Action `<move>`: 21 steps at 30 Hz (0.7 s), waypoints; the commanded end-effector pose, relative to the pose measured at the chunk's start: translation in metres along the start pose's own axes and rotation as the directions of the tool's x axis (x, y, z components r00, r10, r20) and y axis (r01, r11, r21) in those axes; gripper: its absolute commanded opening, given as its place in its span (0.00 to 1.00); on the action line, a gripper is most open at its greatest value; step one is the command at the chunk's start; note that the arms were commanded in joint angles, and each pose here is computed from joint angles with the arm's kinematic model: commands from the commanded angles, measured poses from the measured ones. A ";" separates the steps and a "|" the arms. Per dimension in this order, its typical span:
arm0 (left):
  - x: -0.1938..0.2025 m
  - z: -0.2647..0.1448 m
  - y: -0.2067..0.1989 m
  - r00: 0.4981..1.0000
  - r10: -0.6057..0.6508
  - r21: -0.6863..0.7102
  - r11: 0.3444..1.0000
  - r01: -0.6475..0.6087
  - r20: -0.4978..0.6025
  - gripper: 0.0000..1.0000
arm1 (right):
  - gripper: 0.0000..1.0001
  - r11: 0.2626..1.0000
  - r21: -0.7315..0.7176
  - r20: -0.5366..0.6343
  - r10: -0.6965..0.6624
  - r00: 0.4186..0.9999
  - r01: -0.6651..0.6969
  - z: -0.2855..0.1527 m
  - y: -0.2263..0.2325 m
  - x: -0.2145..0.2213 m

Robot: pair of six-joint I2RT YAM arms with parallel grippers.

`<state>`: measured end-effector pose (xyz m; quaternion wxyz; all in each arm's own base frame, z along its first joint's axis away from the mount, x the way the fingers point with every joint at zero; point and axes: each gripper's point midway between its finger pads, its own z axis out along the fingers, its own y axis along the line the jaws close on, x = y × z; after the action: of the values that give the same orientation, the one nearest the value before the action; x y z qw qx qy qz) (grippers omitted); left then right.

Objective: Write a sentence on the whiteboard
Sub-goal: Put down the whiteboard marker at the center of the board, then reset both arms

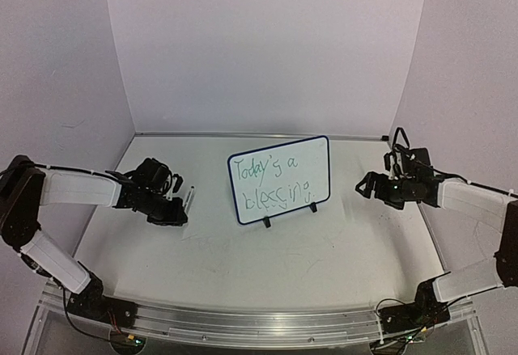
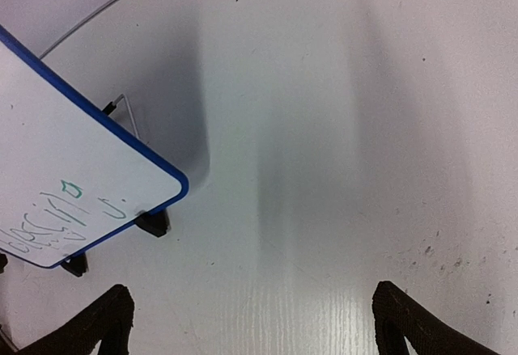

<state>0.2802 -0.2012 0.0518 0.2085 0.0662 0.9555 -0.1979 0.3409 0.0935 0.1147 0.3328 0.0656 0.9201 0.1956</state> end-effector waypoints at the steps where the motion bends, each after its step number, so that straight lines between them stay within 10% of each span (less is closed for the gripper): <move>1: -0.034 0.005 -0.004 0.998 0.026 0.009 1.000 -0.026 0.050 0.19 | 0.98 0.994 0.108 0.114 -0.044 0.993 0.031 -0.015 -0.013 -0.028; 10: -0.052 0.009 0.015 0.995 0.013 -0.039 0.999 -0.009 0.102 0.61 | 0.98 0.983 0.174 0.168 -0.096 0.981 0.066 -0.027 -0.022 -0.034; 21: -0.130 -0.075 0.086 0.888 0.058 -0.272 0.959 0.078 0.457 0.79 | 0.98 0.968 0.245 0.380 -0.153 0.912 0.061 -0.059 -0.027 -0.068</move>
<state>0.3512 -0.1307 0.0578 0.2819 -0.0061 0.9505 -0.1304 0.3519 0.0477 0.1517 0.4381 0.0838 0.8916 0.0778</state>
